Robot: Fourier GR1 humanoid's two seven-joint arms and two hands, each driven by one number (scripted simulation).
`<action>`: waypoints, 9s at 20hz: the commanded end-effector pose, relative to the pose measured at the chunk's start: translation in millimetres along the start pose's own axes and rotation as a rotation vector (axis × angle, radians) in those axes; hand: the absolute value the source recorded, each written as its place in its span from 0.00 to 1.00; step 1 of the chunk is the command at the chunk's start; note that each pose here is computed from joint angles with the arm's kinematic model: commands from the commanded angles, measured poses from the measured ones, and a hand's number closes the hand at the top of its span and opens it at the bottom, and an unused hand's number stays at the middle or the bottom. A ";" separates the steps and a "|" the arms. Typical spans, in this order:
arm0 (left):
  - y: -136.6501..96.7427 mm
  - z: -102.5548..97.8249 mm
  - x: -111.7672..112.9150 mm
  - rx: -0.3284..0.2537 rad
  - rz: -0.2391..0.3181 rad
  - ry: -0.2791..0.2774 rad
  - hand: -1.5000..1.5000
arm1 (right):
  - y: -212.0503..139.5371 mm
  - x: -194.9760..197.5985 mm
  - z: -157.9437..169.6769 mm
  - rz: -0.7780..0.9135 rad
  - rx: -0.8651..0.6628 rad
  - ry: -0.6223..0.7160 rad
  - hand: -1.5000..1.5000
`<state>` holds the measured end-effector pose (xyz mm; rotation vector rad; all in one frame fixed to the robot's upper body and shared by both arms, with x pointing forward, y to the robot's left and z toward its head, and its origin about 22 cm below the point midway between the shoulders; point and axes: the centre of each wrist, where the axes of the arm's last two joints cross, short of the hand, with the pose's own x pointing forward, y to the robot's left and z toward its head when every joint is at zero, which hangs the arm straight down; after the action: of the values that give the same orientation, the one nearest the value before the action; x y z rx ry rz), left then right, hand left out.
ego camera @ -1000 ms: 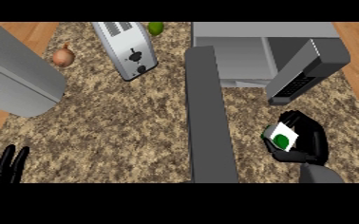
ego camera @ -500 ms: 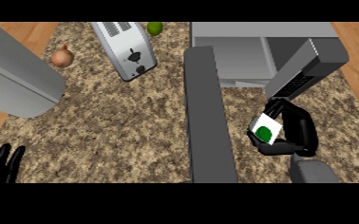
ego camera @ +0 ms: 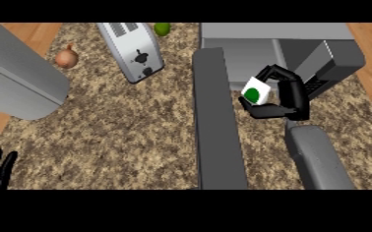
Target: Pick up the milk, place it into the microwave and close the microwave
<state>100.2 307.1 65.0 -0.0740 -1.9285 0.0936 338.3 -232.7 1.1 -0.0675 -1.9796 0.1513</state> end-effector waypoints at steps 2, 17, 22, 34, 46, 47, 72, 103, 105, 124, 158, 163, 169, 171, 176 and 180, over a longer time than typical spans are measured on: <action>5.8 1.3 6.6 0.005 0.003 -0.004 0.00 | 21.1 -4.2 -48.6 0.005 0.007 0.035 1.00; 4.1 -22.7 -17.1 -0.077 0.048 -0.011 0.00 | 11.0 -9.4 -101.7 0.148 -0.036 -0.002 1.00; 4.0 -34.5 -11.3 -0.107 0.032 -0.027 0.00 | 13.1 -1.7 -113.3 0.284 -0.037 -0.007 1.00; -8.8 -43.2 -7.2 -0.151 -0.007 -0.031 0.00 | -8.5 19.1 -136.8 0.393 -0.357 0.057 1.00; -14.5 -61.7 -9.1 -0.183 -0.055 -0.042 0.00 | -0.1 14.4 -133.2 0.682 -0.371 0.007 0.00; -16.9 -60.1 -11.4 -0.190 -0.044 -0.025 0.00 | -22.4 -3.1 -112.6 0.861 -0.363 0.087 0.00; -49.2 -65.0 -22.7 -0.240 -0.062 -0.006 0.00 | -10.5 -7.6 -108.8 0.405 -0.228 0.161 0.00; -95.1 -93.2 -64.6 -0.505 -0.036 0.124 0.00 | 5.6 -76.9 -3.7 -0.020 -0.083 0.131 0.00; -102.0 -96.3 -82.6 -0.546 -0.041 0.134 1.00 | 5.5 -83.4 10.6 -0.040 -0.076 0.131 0.00; -173.3 -96.7 -141.6 -0.837 -0.171 0.273 1.00 | -38.4 -77.3 96.0 -0.031 -0.001 0.085 0.00; -294.5 -117.1 -153.4 -0.585 -0.127 0.138 1.00 | -105.1 92.1 98.1 -0.208 0.279 -0.124 0.00; -299.6 -142.2 -146.9 -0.505 -0.137 0.150 1.00 | -96.3 94.7 96.1 -0.255 0.318 -0.125 0.00; -301.8 -177.3 -138.1 -0.400 -0.124 0.191 1.00 | -98.3 105.5 87.3 -0.289 0.353 -0.155 0.00; -302.3 -187.8 -134.0 -0.369 -0.110 0.177 1.00 | -97.5 110.7 83.6 -0.306 0.362 -0.170 0.00; -296.3 -205.8 -129.2 -0.267 -0.013 0.153 1.00 | -99.6 117.3 82.8 -0.321 0.376 -0.177 0.00; -293.9 -216.4 -130.0 -0.242 0.000 0.141 1.00 | -103.0 122.8 78.8 -0.321 0.404 -0.174 0.00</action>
<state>334.6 6.3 41.1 -0.2358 -1.7640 -0.1989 217.6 -324.4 88.7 0.5185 -2.0654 0.3304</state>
